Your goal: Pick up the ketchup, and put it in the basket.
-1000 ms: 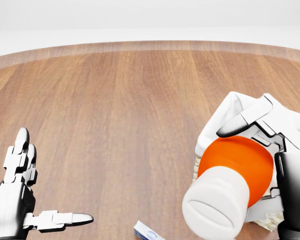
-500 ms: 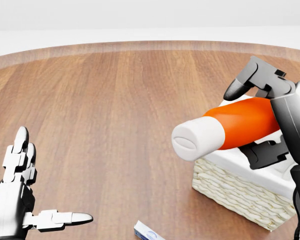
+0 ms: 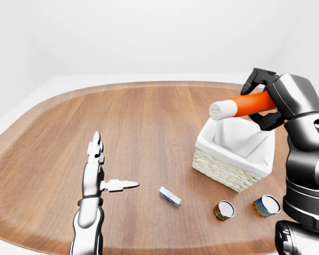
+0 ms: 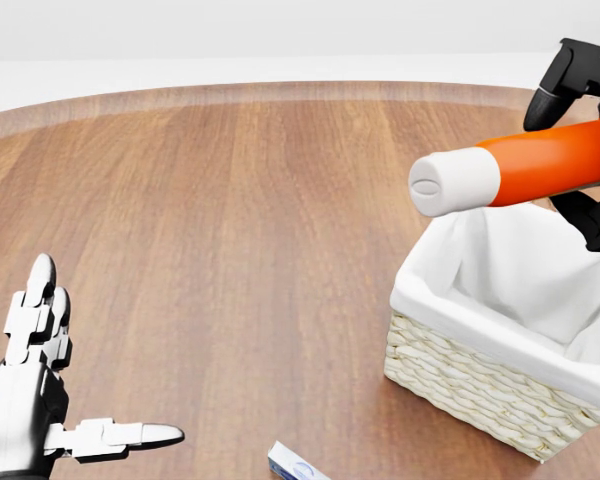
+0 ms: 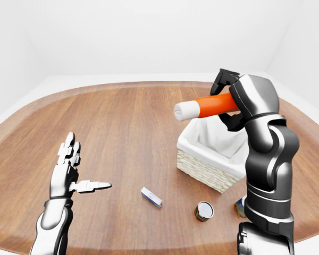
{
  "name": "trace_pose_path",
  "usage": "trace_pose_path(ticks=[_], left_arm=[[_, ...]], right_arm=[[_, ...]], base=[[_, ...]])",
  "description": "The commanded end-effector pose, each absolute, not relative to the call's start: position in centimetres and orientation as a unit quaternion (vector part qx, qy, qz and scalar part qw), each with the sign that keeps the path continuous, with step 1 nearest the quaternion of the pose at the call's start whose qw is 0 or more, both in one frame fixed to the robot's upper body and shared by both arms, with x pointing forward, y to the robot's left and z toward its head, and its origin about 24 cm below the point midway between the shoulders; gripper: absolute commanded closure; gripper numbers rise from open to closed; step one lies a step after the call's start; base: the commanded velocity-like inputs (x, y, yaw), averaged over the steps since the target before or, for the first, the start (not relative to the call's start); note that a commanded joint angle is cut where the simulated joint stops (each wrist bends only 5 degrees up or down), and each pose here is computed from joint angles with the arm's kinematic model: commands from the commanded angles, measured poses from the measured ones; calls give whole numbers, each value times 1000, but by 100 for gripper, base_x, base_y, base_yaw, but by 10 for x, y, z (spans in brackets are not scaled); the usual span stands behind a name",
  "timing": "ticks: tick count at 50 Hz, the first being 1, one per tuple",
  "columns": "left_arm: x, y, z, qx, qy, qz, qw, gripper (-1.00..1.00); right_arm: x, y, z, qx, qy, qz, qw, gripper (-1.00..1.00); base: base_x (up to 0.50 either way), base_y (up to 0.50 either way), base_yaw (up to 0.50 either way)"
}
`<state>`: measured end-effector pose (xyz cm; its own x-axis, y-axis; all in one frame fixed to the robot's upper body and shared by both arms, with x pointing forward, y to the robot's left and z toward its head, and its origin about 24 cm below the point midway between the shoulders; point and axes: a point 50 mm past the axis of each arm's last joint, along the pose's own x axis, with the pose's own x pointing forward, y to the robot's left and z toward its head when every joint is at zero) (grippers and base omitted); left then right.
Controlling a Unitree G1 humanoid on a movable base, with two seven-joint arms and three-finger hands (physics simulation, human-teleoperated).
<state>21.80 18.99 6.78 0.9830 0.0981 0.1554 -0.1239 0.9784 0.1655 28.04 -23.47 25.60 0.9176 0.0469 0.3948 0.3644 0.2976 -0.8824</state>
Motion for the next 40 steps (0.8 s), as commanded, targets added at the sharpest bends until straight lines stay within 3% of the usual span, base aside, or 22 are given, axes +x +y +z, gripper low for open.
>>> trace_pose_path(ticks=[1, 40], left_arm=[[218, 190, 69, 87, -75, 56, 992, -100], [216, 190, 73, 86, -83, 55, 991, -100]], right_arm=[[290, -257, 274, -630, -131, -135, 754, 100], [361, -291, 189, -616, 29, -153, 772, 100]], base=[[0, 0, 0], [0, 0, 0]])
